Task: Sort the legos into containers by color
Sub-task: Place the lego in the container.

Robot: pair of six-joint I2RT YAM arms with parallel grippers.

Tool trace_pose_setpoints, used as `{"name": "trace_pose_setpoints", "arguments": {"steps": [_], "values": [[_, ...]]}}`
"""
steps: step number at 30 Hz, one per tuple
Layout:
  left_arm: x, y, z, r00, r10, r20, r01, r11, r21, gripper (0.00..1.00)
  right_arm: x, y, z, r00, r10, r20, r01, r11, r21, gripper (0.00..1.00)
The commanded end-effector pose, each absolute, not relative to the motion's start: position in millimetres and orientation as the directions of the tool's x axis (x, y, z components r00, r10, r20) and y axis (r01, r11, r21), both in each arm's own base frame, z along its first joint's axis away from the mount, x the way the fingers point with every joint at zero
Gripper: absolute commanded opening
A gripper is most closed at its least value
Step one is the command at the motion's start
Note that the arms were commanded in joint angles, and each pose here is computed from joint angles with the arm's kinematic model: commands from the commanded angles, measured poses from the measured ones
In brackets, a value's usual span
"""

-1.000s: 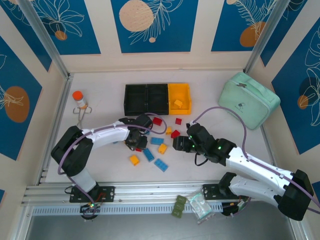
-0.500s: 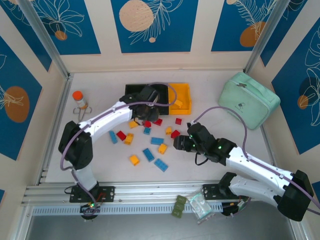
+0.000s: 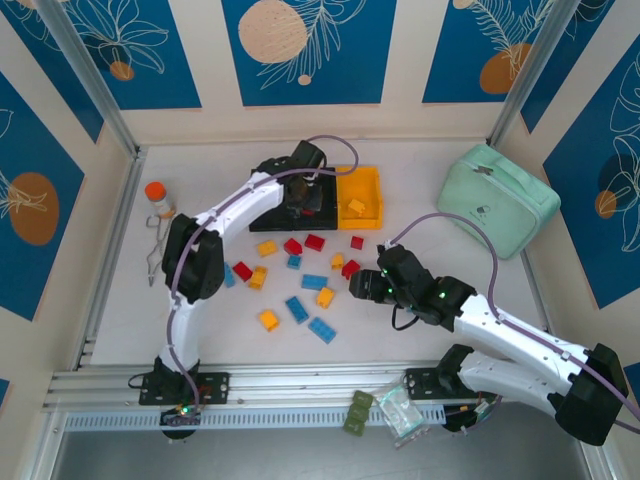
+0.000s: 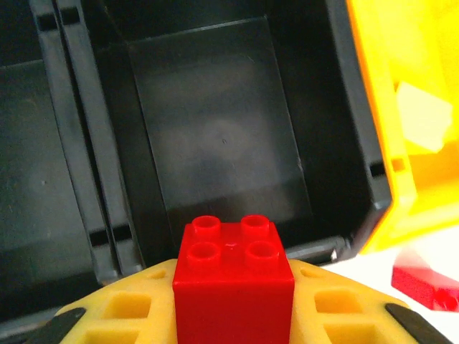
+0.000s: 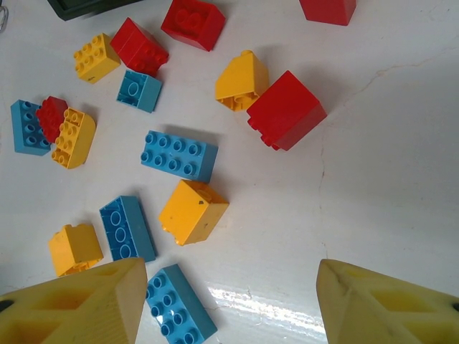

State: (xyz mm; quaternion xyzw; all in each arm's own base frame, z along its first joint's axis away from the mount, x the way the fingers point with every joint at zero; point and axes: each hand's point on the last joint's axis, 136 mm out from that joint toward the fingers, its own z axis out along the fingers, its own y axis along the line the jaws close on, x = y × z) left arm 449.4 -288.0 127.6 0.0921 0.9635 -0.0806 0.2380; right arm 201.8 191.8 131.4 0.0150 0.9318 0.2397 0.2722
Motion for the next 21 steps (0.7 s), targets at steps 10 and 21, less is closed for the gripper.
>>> {"name": "trace_pose_setpoints", "arguments": {"steps": [10, 21], "values": [[472.8, -298.5, 114.1, -0.873, 0.162, -0.46, 0.227, 0.97, -0.089, 0.36, 205.8, 188.5, 133.8, -0.847, 0.187, -0.497, -0.068, 0.89, 0.451, 0.64], [464.4, -302.2, 134.7, -0.868, 0.155, -0.472, 0.238, 0.964, -0.121, 0.52, 207.1, 187.9, 134.4, -0.844, 0.184, -0.503, -0.072, 0.892, 0.446, 0.64]]}}
